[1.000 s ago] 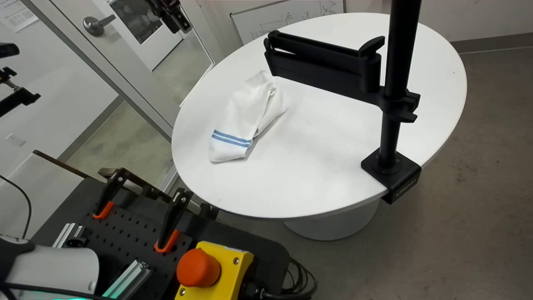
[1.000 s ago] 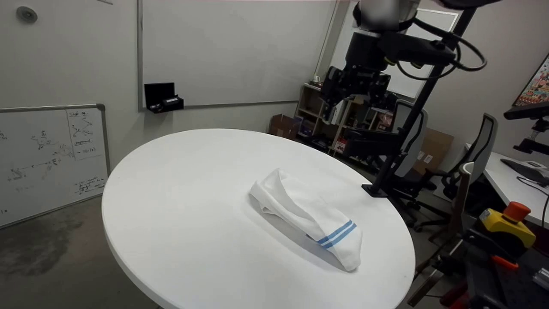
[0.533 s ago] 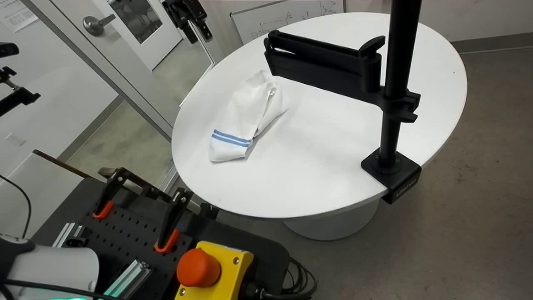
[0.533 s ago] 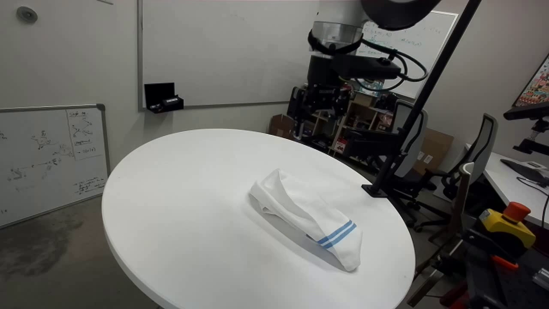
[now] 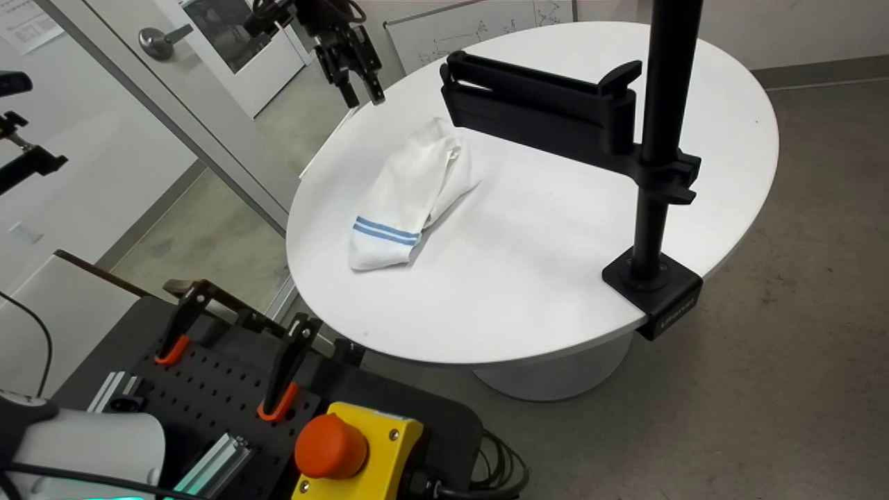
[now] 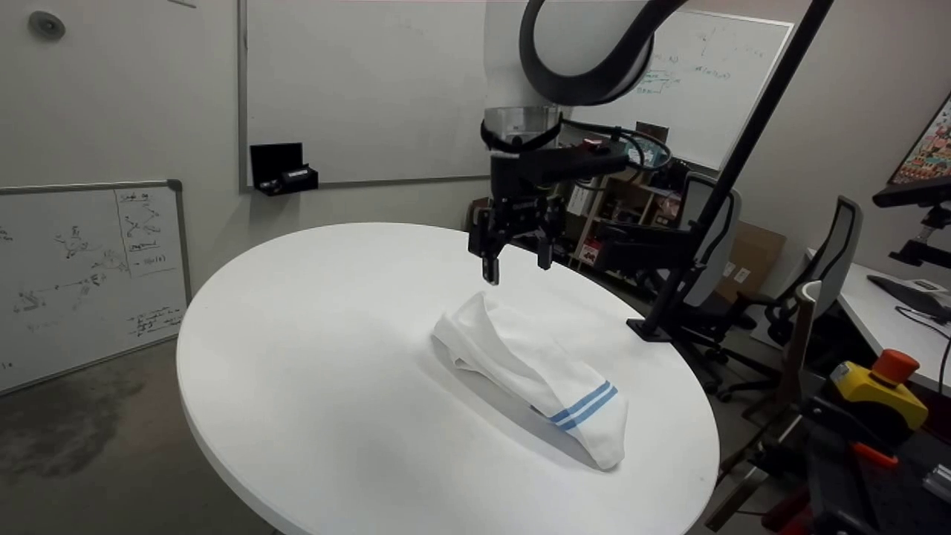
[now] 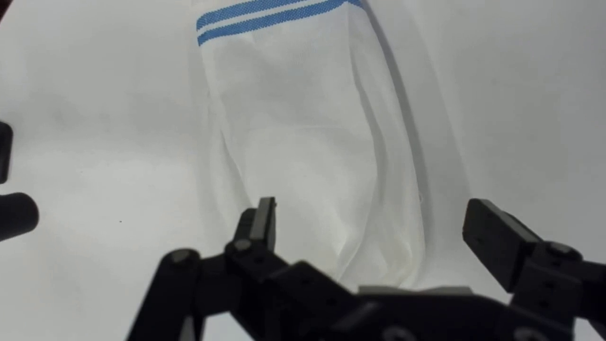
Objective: Hang the cloth on the stand
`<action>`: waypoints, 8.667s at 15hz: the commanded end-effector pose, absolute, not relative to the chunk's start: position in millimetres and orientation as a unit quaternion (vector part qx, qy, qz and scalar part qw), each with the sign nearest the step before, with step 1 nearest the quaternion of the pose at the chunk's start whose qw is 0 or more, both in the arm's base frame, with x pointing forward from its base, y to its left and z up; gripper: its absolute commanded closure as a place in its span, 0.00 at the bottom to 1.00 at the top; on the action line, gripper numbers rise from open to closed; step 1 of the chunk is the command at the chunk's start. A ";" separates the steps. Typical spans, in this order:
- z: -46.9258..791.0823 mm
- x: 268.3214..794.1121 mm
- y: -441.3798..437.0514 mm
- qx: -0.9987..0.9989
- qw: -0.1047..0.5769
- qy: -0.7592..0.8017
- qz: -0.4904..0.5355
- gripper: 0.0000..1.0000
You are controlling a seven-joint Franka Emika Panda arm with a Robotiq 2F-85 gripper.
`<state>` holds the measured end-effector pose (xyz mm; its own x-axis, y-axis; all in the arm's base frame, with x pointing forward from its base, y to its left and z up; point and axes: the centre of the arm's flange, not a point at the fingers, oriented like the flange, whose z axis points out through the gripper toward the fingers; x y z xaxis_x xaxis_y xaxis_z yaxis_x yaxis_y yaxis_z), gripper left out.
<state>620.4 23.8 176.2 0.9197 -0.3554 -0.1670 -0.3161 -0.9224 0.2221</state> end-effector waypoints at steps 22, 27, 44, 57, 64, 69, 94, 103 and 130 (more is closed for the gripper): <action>84.1 645.3 11.9 0.955 0.147 -0.169 -0.194 0.60; 86.8 641.5 11.6 0.955 0.145 -0.170 -0.197 0.82; 77.1 660.7 24.7 0.955 0.154 -0.167 -0.188 0.01; 70.0 669.5 19.4 0.954 0.154 -0.181 -0.184 0.95; 115.8 650.0 13.2 0.957 0.122 -0.201 -0.171 1.00; 176.5 620.1 18.5 0.962 0.096 -0.206 -0.153 1.00; 518.8 400.7 -44.7 0.905 -0.011 -0.415 0.097 1.00; 564.1 381.7 -98.8 0.860 -0.019 -0.490 0.142 1.00; 498.4 549.2 -262.6 0.739 0.044 -0.672 0.025 1.00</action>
